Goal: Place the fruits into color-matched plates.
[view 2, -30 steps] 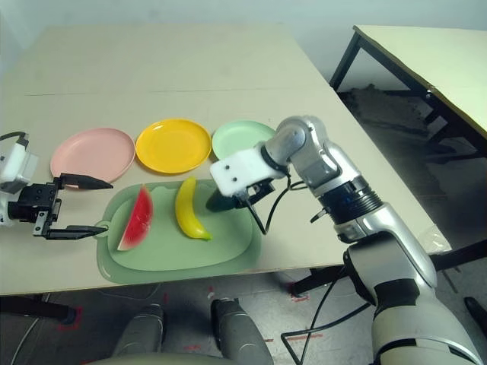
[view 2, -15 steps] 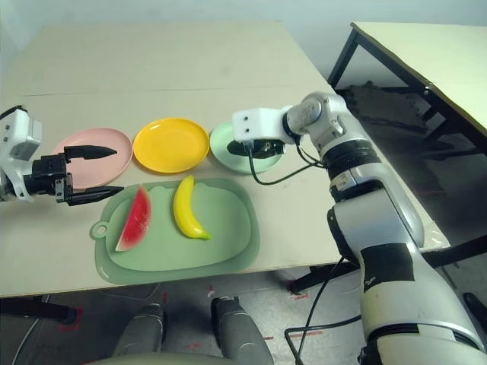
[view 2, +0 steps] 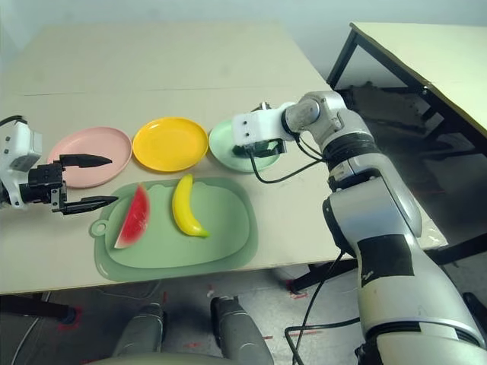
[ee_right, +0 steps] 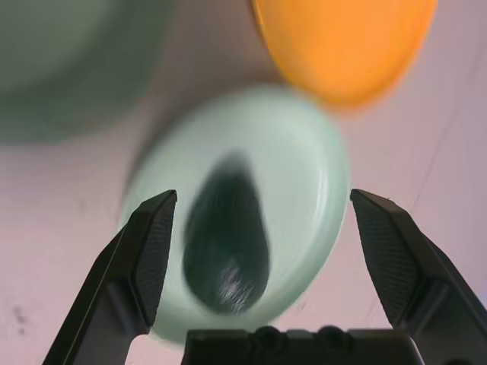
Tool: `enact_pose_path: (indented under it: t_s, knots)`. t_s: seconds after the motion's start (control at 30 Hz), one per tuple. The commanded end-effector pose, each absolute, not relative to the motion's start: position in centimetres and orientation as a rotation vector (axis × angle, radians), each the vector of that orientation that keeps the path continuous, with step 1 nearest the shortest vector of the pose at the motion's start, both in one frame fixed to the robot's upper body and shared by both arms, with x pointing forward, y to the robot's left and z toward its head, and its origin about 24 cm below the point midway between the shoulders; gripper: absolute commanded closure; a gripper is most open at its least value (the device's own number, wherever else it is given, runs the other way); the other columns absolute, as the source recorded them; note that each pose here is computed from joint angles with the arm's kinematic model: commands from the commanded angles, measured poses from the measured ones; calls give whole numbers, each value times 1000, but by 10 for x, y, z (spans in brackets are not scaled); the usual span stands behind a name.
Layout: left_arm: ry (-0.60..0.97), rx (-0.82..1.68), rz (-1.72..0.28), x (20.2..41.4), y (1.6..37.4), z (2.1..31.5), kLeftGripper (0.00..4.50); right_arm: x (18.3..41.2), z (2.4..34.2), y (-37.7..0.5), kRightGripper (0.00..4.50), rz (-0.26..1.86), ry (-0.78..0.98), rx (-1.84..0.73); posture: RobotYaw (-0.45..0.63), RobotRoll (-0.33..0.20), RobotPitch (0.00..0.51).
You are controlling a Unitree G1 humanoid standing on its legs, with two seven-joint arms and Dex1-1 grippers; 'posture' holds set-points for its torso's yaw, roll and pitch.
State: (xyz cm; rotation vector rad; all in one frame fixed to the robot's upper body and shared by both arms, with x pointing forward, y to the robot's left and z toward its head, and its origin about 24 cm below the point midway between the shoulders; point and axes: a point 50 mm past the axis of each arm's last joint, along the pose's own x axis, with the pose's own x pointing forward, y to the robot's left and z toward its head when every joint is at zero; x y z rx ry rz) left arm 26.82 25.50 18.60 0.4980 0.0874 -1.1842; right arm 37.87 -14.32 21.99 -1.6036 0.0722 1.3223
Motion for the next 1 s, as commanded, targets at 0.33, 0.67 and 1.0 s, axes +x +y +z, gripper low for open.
enact_pose_path:
  t_s: [0.33, 0.67, 1.0]
  knots:
    - [132, 539, -1239, 261, 264, 192, 0, 334, 189, -95, 37, 1688, -67, -1594, 41, 0, 128]
    - [133, 579, -1171, 260, 274, 200, 0, 339, 170, -53, 37, 1719, -135, -1599, 75, 0, 131]
    - [116, 622, -1102, 261, 280, 200, 0, 338, 140, -45, 312, 1773, 17, -1622, 104, 0, 131]
